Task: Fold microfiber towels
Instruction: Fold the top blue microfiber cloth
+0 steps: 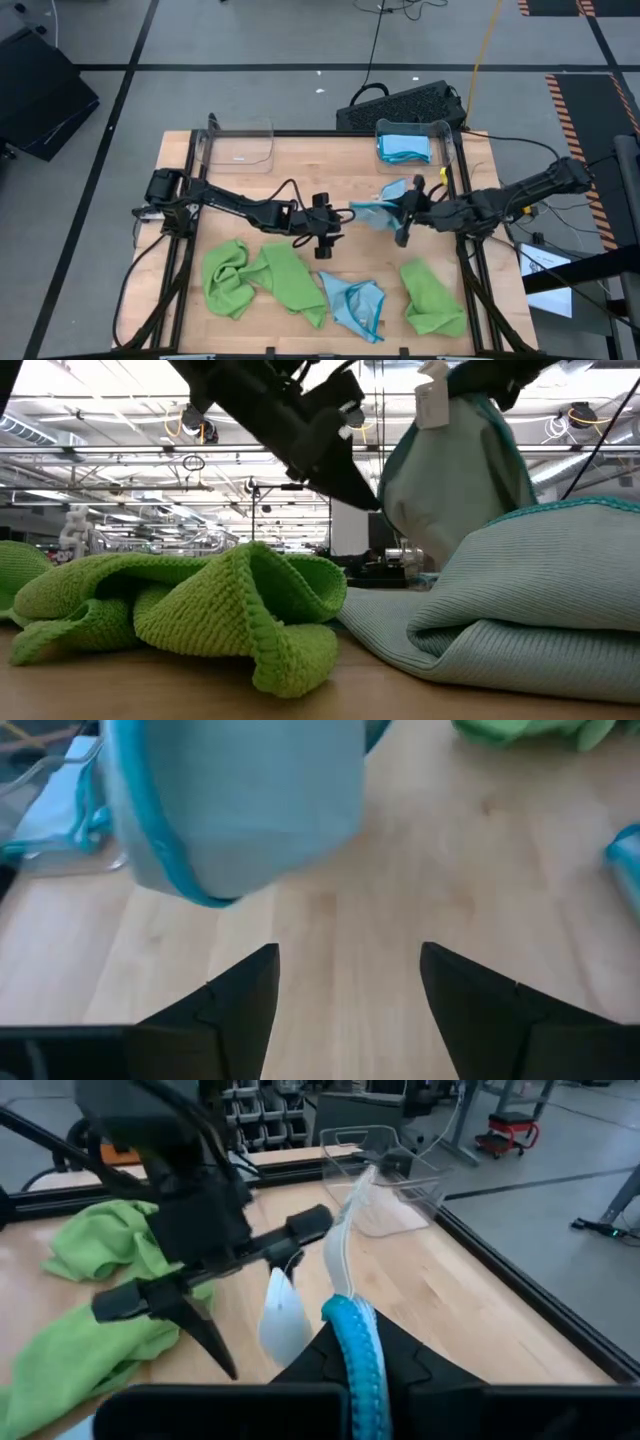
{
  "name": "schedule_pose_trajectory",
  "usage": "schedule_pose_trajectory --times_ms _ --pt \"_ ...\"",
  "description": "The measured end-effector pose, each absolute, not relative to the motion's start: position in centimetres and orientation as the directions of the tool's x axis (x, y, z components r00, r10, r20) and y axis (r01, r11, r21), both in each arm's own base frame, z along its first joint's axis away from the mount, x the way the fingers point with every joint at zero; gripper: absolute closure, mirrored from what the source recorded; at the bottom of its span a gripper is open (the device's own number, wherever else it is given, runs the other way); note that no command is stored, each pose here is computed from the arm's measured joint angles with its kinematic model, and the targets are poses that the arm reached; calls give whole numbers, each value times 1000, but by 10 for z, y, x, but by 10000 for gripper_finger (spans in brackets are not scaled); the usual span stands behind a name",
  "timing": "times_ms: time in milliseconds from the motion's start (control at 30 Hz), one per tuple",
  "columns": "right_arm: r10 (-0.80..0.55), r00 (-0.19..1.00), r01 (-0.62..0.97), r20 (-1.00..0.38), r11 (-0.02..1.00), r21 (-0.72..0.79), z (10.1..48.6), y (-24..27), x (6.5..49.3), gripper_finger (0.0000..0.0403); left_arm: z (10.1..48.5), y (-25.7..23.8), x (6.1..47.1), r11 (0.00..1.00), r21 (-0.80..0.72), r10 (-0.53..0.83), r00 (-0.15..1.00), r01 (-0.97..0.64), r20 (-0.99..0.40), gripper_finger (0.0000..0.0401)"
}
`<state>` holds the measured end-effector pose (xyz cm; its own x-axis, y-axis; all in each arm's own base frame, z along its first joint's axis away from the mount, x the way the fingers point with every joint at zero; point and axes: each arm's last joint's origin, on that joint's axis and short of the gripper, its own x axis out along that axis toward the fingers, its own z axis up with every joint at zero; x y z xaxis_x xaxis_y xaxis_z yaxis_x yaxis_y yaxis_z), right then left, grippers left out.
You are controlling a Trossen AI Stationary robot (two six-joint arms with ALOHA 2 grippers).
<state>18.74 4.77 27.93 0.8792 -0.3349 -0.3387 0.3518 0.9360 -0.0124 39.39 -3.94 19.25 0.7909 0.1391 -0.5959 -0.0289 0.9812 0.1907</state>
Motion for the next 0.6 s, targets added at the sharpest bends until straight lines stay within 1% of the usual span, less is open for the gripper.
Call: schedule_pose_trajectory --times_ms 100,200,267,367,433,600 --pt "-339 874 356 -349 935 -18 281 45 181 402 190 -43 396 990 136 105 797 -29 -595 155" --pt "-363 856 371 -369 927 -50 278 44 178 402 178 -52 399 996 88 69 793 -19 -605 157" --pt "-367 850 372 -379 926 -62 274 43 177 401 166 -61 400 996 84 70 776 -22 -627 163" --pt "-372 842 372 -392 925 -78 269 43 177 397 154 -75 404 996 69 80 793 -49 -604 179" --pt "-372 841 372 -392 925 -79 268 43 176 397 152 -82 410 997 43 84 838 -72 -540 191" --pt "-394 835 381 -385 918 -113 269 42 175 395 149 -95 422 998 -17 43 926 -53 -375 211"
